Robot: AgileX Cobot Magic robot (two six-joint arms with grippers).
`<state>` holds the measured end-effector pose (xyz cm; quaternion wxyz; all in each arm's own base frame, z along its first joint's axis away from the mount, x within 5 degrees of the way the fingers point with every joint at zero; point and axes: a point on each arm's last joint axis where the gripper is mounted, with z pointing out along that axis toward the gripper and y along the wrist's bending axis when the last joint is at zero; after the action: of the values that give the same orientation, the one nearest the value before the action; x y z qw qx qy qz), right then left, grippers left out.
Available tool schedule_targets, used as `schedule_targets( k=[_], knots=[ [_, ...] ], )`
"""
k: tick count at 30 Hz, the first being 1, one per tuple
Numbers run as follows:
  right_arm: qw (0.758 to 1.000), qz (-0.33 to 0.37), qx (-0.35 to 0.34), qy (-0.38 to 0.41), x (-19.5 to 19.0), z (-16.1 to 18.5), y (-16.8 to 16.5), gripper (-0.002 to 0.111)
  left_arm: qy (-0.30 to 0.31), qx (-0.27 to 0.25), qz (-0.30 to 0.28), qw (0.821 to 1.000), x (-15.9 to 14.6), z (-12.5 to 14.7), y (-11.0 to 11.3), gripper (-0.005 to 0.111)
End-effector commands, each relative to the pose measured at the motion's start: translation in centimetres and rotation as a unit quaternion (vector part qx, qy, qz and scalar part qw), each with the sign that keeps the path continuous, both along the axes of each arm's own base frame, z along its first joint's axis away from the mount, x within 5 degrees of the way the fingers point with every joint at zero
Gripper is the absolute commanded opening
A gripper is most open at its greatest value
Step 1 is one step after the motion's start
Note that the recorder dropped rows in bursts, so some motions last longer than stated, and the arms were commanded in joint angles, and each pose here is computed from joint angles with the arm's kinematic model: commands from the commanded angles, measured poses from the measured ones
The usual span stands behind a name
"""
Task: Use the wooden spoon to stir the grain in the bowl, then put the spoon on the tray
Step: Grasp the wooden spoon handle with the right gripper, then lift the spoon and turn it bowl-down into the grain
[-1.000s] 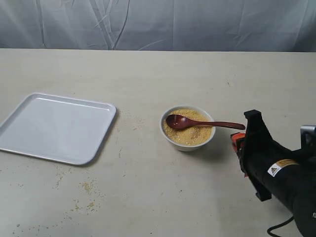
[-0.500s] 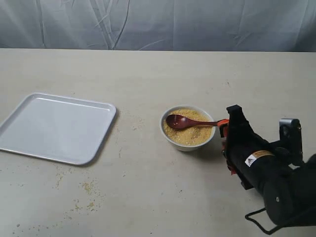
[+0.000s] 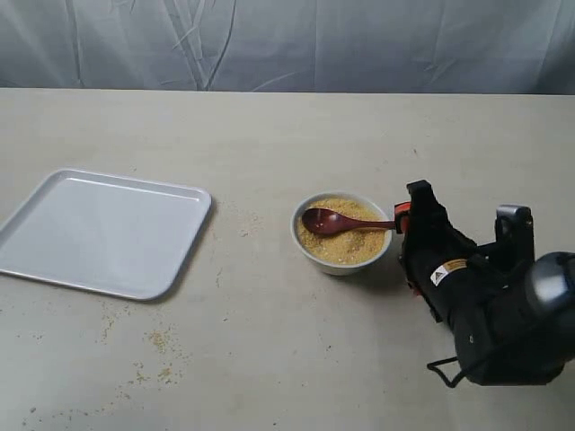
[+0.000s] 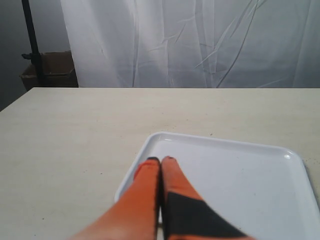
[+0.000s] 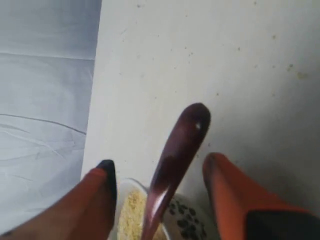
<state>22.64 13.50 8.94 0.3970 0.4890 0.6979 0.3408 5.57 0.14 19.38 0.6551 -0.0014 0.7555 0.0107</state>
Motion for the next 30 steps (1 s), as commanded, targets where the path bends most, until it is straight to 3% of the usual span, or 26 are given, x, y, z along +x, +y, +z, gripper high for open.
schedule_targets(
  k=[1,4,6,20,27,30],
  knots=[
    [1.000,-0.003,0.009,-0.012,0.4,0.1,0.0,0.042,-0.007,-0.002,0.000,1.000,0.0,0.0,0.0,0.000],
    [1.000,-0.013,0.013,0.000,0.3,-0.1,-0.1,0.010,-0.007,-0.002,0.000,1.000,0.0,0.0,0.0,0.000],
    [0.999,-0.025,0.024,0.008,0.3,-0.2,-0.2,-0.001,-0.007,-0.002,0.000,1.000,0.0,0.0,0.0,0.000],
    [0.992,-0.032,0.031,-0.122,1.0,2.2,-0.4,-0.001,-0.007,-0.002,0.000,1.000,0.0,0.0,0.0,0.000],
    [0.977,0.025,-0.116,-0.175,0.3,5.4,-0.9,-0.001,-0.007,-0.002,0.000,1.000,0.0,0.0,0.0,0.000],
    [0.949,0.072,-0.207,-0.228,0.0,8.0,-0.7,-0.001,-0.007,-0.002,0.000,1.000,0.0,0.0,0.0,0.000]
  ],
)
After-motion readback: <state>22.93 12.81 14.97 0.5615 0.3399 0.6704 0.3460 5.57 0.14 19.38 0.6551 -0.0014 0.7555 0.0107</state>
